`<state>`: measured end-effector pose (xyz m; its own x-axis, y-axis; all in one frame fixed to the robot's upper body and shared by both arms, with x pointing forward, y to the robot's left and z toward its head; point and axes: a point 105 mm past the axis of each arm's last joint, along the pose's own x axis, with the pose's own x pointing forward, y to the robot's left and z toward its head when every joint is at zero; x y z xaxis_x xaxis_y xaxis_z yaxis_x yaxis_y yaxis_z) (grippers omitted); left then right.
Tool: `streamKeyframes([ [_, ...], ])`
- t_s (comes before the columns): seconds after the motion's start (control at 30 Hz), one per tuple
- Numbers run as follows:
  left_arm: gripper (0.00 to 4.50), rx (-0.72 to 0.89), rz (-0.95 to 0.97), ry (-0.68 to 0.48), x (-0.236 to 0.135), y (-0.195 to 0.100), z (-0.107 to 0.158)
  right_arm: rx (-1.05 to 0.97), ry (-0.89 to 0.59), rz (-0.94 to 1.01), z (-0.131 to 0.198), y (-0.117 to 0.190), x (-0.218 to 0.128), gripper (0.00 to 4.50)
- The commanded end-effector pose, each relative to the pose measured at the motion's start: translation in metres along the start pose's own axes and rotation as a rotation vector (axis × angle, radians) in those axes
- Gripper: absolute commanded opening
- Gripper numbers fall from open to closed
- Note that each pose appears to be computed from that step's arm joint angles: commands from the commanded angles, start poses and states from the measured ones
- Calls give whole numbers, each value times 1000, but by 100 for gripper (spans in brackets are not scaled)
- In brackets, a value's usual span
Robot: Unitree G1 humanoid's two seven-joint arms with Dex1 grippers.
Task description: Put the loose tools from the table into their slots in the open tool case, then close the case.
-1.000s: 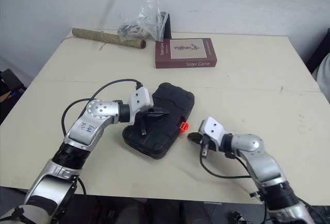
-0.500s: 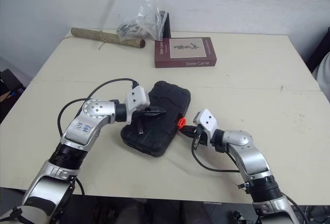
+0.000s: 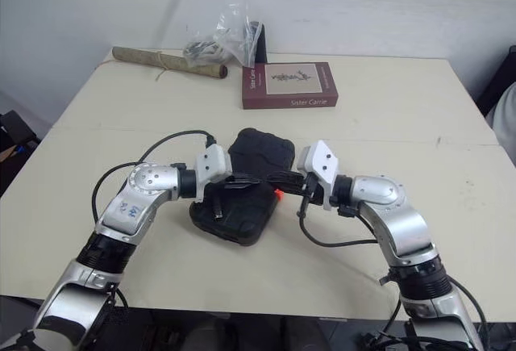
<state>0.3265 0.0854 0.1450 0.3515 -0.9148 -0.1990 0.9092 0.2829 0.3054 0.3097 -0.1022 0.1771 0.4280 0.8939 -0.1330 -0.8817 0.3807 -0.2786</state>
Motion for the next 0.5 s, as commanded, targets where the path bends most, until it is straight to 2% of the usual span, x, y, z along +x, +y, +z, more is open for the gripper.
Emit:
streamKeyframes([
  [0.03,91,-16,119,-46,-45,11,-2,-82,28,-74,8,-18,-43,108],
  [0.13,229,47,295,10,-94,28,-2,-160,148,-90,-6,-24,-77,252],
  [0.23,370,-12,464,170,-156,32,-24,-209,237,-149,-10,-40,-117,410],
  [0.27,423,-23,527,244,-179,31,-33,-243,261,-169,-10,-46,-129,450],
  [0.3,446,-31,578,300,-198,29,-40,-273,274,-195,-9,-52,-140,450],
  [0.4,446,-48,717,391,-250,18,-50,-309,328,-279,-8,-71,-170,450],
  [0.5,446,-57,786,406,-270,11,-51,-300,346,-289,-11,-75,-178,450],
])
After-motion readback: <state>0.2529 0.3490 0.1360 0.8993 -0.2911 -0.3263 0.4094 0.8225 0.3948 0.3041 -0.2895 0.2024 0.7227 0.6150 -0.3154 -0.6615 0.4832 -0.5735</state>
